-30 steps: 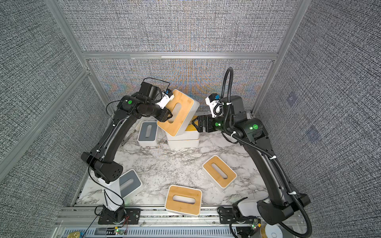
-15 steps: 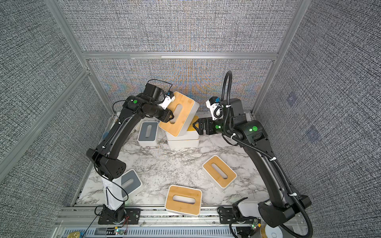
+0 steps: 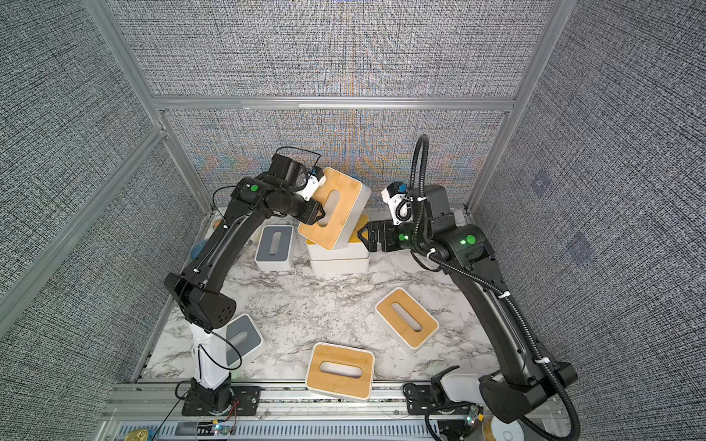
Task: Stack the tissue boxes
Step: Place the tissue box at the tissue box.
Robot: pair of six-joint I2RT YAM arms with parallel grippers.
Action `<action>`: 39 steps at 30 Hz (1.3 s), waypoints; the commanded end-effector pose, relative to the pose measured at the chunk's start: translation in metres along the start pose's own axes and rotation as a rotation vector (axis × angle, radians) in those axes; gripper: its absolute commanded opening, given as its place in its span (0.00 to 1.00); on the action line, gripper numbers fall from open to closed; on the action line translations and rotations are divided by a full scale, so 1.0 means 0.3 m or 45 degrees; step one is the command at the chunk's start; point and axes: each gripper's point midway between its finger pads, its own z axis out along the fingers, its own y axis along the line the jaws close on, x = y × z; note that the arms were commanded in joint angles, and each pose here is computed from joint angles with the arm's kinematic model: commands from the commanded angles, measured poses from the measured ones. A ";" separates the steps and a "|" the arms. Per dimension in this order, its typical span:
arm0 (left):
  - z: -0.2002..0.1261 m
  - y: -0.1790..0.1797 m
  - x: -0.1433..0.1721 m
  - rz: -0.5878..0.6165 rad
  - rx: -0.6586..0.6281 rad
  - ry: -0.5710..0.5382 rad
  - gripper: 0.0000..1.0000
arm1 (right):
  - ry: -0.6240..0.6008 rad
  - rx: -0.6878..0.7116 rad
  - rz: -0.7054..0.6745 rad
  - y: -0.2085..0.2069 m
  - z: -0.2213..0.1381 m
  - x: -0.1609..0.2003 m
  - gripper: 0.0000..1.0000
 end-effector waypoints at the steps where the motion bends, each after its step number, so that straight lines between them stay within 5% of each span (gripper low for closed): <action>1: 0.002 0.009 -0.030 0.000 -0.016 -0.043 0.51 | -0.005 -0.006 0.006 0.003 0.003 -0.004 0.99; 18: 0.017 0.024 -0.050 -0.016 -0.041 -0.068 0.57 | -0.012 -0.001 0.003 0.001 0.001 -0.004 0.99; 29: -0.104 0.017 -0.103 -0.042 -0.065 -0.192 0.61 | -0.041 0.080 0.026 -0.039 0.020 -0.034 0.99; 35: -0.211 0.029 -0.097 -0.232 -0.115 -0.338 0.76 | -0.154 0.113 0.150 -0.134 0.062 -0.159 0.99; 37: -0.250 0.021 -0.074 -0.325 -0.100 -0.412 0.85 | -0.211 0.084 0.203 -0.176 0.085 -0.222 0.99; 38: -0.266 0.017 -0.060 -0.367 -0.086 -0.441 0.99 | -0.225 0.080 0.217 -0.198 0.100 -0.242 0.99; 39: -0.280 0.011 -0.049 -0.422 -0.069 -0.474 0.99 | -0.242 0.077 0.237 -0.227 0.116 -0.268 0.99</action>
